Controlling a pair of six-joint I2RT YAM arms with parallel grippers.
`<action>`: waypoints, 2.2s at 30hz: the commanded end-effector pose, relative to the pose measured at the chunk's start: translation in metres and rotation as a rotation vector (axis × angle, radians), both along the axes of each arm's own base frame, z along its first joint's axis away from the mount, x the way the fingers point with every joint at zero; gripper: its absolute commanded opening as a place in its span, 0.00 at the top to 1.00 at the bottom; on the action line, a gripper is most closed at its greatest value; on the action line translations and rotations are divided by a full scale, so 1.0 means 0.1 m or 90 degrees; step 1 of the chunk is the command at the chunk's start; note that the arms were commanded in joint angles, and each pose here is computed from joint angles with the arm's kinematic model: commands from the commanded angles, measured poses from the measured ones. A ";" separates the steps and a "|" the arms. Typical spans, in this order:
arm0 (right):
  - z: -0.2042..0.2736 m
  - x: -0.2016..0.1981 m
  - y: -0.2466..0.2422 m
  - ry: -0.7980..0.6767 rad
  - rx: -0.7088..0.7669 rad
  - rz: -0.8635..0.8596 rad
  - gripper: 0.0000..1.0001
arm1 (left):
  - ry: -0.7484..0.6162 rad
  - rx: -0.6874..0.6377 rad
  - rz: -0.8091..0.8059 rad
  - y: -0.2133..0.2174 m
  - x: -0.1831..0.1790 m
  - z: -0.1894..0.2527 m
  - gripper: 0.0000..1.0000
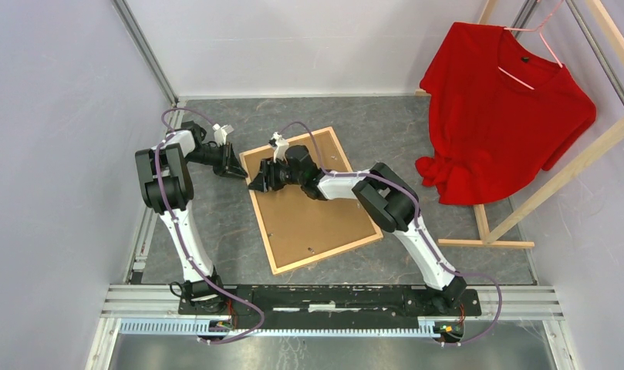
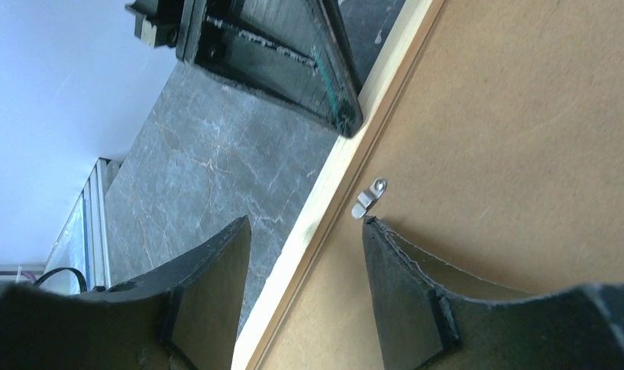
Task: Put the photo into the frame
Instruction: Install the photo frame at the center of the board.
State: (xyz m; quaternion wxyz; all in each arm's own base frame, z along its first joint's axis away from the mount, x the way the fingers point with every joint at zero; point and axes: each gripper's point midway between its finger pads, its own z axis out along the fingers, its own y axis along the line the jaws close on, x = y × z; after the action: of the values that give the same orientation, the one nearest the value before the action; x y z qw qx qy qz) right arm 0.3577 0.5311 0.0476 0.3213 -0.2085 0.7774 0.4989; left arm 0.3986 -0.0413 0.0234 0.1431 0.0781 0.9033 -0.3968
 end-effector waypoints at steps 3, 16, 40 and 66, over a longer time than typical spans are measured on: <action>-0.14 -0.15 -0.09 0.026 -0.041 -0.009 0.38 | -0.005 0.063 -0.025 0.07 -0.04 -0.23 0.83; -0.21 -0.05 0.07 0.044 -0.027 -0.014 0.38 | -0.005 0.062 -0.028 0.07 -0.06 -0.24 0.84; -0.40 0.07 0.09 0.070 -0.031 -0.060 0.41 | -0.007 0.068 -0.034 0.08 -0.07 -0.26 0.86; -0.38 0.17 0.02 0.073 -0.013 -0.124 0.38 | -0.008 0.070 -0.042 0.08 -0.10 -0.28 0.87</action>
State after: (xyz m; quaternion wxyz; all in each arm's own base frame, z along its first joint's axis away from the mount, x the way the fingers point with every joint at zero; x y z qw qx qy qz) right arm 0.3683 0.5463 0.0473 0.3120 -0.1336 0.7898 0.5109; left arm 0.3981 -0.0415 0.0229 0.1441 0.0789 0.9031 -0.3968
